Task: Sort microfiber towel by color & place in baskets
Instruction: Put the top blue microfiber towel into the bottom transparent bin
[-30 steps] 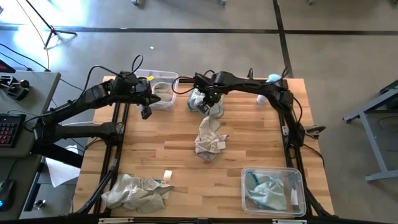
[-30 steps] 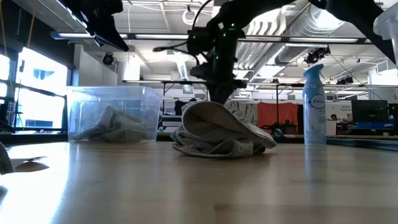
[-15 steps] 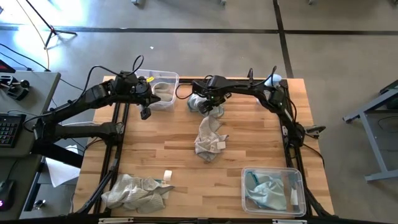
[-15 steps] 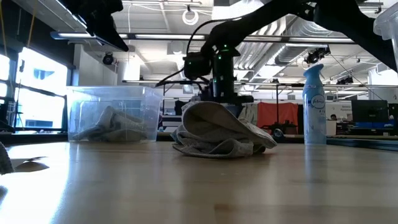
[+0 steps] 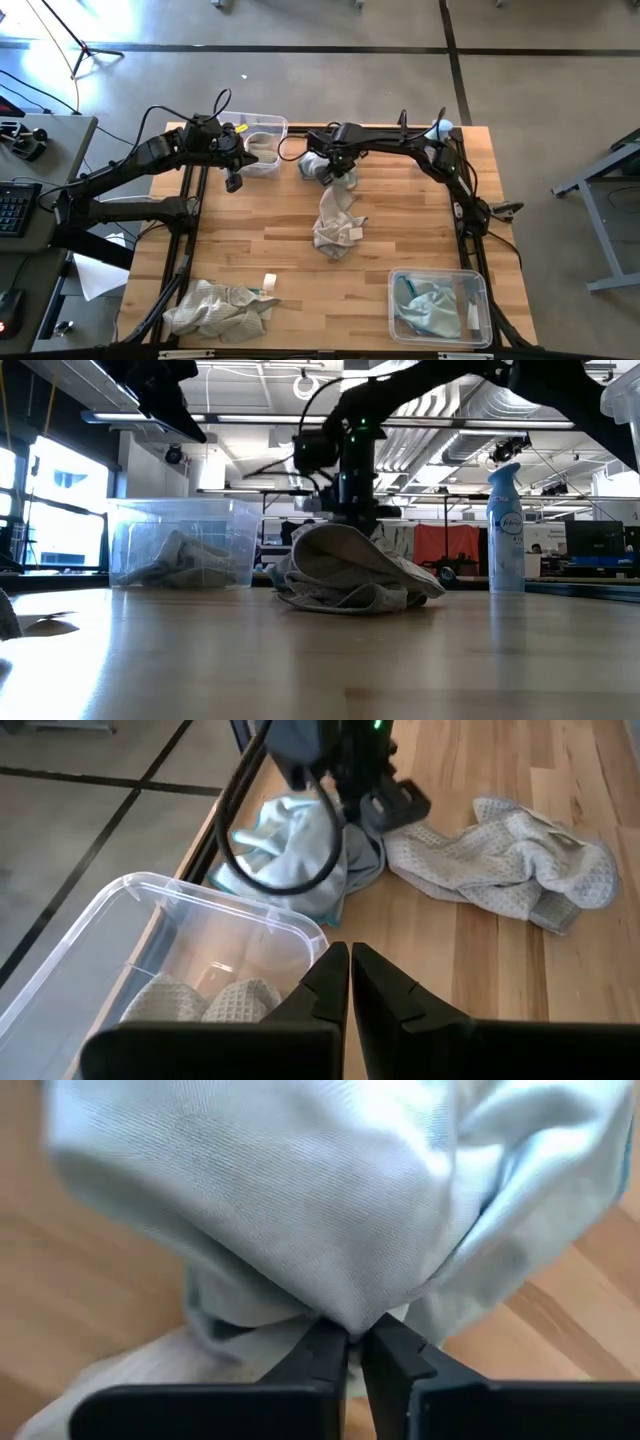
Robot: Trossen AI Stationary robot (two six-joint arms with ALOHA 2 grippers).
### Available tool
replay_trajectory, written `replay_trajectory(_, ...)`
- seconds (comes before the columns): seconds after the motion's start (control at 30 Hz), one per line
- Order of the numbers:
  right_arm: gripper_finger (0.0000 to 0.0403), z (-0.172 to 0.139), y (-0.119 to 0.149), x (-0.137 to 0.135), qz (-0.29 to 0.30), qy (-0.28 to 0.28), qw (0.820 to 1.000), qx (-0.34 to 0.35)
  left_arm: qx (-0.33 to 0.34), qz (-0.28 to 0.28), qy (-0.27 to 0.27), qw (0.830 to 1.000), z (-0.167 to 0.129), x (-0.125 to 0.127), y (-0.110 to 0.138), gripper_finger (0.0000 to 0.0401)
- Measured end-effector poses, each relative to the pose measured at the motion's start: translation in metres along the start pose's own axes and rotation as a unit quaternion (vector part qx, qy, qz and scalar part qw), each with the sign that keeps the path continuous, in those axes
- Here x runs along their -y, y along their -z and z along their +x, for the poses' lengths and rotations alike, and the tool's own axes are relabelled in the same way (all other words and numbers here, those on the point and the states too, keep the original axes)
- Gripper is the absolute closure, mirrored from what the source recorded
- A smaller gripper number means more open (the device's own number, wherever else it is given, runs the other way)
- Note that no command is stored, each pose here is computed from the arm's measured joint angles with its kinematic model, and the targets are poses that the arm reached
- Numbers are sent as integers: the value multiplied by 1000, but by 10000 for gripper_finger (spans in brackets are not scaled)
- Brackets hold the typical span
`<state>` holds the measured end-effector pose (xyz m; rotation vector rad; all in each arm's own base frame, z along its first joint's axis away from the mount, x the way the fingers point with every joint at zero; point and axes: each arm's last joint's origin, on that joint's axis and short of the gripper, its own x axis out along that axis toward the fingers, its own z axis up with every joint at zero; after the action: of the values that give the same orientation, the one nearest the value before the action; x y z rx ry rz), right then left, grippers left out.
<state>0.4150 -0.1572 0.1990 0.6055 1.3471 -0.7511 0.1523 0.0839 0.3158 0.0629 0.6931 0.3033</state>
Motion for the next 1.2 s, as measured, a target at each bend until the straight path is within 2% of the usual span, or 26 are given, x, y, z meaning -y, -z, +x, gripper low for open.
replay_trajectory(0.1, 393, -26, 3, -2, -8, -3, 999, 31, 0, 4, 0, 1000, 0, 0, 0, 398)
replay_trajectory(0.23, 395, -78, 7, -2, -20, -2, 994, 108, 0, 12, 0, 1000, 0, 0, 0, 398)
replay_trajectory(0.47, 399, -174, 18, 13, -20, -36, 970, 241, 0, 16, 0, 1000, 0, 0, 0, 398)
replay_trajectory(0.6, 400, -209, 23, 22, -18, -57, 956, 288, 3, 16, -2, 1000, 0, 0, -1, 398)
replay_trajectory(0.77, 399, -223, 24, 23, -26, -79, 949, 303, 10, 17, -4, 1000, 0, -1, -2, 398)
replay_trajectory(1.2, 391, -204, 25, 16, -37, -91, 963, 252, 11, 17, -5, 1000, 0, -1, -2, 398)
